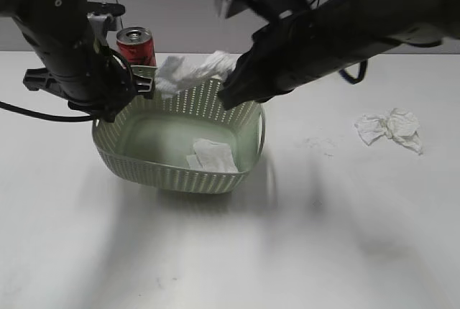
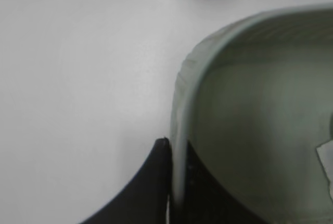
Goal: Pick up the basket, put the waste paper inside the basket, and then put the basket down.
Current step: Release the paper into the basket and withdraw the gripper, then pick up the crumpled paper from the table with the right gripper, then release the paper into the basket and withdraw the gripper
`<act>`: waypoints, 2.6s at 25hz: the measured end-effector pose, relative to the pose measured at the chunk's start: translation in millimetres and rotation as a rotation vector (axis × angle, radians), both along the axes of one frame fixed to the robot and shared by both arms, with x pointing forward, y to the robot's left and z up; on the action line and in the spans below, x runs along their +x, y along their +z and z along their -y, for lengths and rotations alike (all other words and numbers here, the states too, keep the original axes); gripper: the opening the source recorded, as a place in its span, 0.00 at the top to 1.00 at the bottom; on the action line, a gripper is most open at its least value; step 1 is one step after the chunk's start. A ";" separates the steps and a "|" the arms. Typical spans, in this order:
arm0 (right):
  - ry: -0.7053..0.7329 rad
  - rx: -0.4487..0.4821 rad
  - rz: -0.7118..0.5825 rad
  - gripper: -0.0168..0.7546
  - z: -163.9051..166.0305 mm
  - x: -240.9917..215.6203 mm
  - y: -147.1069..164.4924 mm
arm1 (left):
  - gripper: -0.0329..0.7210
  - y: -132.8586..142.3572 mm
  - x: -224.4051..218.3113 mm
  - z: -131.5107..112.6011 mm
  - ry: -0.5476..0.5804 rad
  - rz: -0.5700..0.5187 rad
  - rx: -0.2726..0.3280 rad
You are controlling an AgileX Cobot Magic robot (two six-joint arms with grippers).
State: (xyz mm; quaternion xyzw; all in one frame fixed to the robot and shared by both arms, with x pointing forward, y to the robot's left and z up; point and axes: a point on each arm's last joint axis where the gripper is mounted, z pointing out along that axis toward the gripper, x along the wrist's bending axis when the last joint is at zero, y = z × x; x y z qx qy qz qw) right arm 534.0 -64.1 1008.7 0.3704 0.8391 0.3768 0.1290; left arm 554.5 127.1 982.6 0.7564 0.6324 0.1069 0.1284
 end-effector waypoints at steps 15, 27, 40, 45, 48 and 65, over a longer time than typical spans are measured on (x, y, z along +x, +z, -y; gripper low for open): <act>0.056 -0.162 -0.098 0.20 -12.0 28.2 7.2 | 0.96 1.5 -1.2 0.8 0.007 -0.005 -0.013; -0.485 -0.138 -0.225 0.21 177.7 83.9 -12.9 | 0.96 1.4 -1.3 0.7 0.007 -0.005 -0.013; -0.595 -0.190 -0.191 0.21 209.2 104.6 -109.7 | 0.96 1.0 -2.9 2.6 0.025 -0.025 -0.040; -0.584 -0.217 -0.226 0.25 209.7 104.3 -128.9 | 0.96 0.8 -3.8 3.1 0.032 -0.037 -0.049; -0.584 -0.218 -0.225 0.45 209.8 104.2 -129.4 | 0.96 0.6 -4.3 3.0 0.034 -0.042 -0.048; -0.371 0.026 0.080 0.96 106.5 49.2 36.8 | 0.96 0.1 -6.1 2.8 0.042 -0.063 -0.048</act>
